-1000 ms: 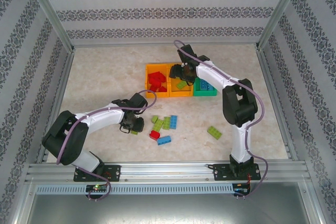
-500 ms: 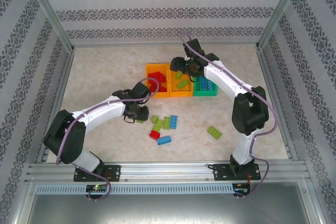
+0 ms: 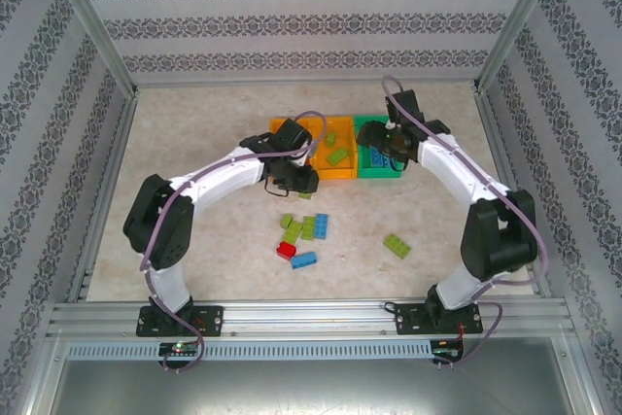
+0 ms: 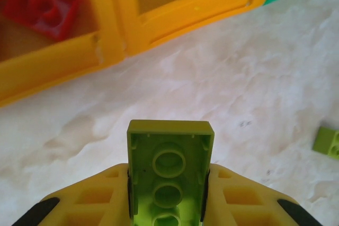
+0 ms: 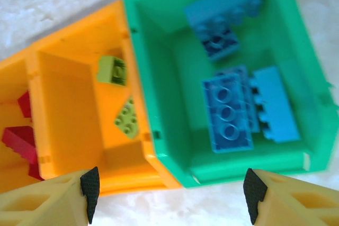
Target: Sort the legos into containers by color
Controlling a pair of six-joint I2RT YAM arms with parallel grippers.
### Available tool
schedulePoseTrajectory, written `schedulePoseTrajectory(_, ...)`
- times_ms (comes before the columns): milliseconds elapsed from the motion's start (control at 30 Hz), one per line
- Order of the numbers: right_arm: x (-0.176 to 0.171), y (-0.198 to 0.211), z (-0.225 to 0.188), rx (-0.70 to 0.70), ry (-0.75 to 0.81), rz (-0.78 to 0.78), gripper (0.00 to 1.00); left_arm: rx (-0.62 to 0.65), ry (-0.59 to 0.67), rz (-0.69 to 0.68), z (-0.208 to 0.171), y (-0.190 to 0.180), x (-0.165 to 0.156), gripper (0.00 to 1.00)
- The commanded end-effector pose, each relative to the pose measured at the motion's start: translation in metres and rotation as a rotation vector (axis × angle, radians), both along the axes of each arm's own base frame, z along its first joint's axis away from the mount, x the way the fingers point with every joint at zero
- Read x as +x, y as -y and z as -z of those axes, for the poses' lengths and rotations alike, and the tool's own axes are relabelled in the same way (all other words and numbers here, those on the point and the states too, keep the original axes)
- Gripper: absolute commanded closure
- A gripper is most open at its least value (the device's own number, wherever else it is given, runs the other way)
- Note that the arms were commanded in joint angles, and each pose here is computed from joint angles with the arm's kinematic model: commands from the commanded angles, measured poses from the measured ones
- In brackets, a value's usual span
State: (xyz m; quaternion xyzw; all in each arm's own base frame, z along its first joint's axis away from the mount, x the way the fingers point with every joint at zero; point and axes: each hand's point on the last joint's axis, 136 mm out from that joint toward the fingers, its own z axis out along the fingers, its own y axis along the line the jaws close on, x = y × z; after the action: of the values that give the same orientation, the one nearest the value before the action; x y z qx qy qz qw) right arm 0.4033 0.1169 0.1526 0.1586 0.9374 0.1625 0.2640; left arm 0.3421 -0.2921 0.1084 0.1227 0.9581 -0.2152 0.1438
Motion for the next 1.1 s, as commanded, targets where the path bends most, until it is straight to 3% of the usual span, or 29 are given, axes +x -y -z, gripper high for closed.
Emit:
schedulePoseTrajectory(0, -0.021, 0.019, -0.001, -0.046, 0.020, 0.014, 0.25, -0.071, 0.042, 0.041, -0.019, 0.030, 0.022, 0.72)
schedulePoseTrajectory(233, -0.082, 0.031, 0.024, -0.103, -0.046, -0.056, 0.25, -0.049, 0.062, 0.030, -0.020, 0.055, 0.072, 0.71)
schedulePoseTrajectory(367, -0.124, 0.036, 0.043, -0.133, -0.180, -0.072, 0.25, -0.016, 0.050, -0.024, -0.012, 0.054, 0.099, 0.71)
schedulePoseTrajectory(700, -0.204, 0.047, 0.084, -0.108, -0.401, 0.072, 0.23, 0.026, 0.046, -0.068, 0.002, 0.050, 0.119, 0.63)
schedulePoseTrajectory(833, -0.224, 0.046, 0.096, -0.088, -0.439, 0.119, 0.18, 0.034, 0.070, -0.081, -0.001, 0.048, 0.123, 0.56)
schedulePoseTrajectory(1067, -0.237, 0.043, 0.112, -0.064, -0.461, 0.183, 0.13, 0.004, 0.101, -0.077, -0.015, 0.052, 0.124, 0.33)
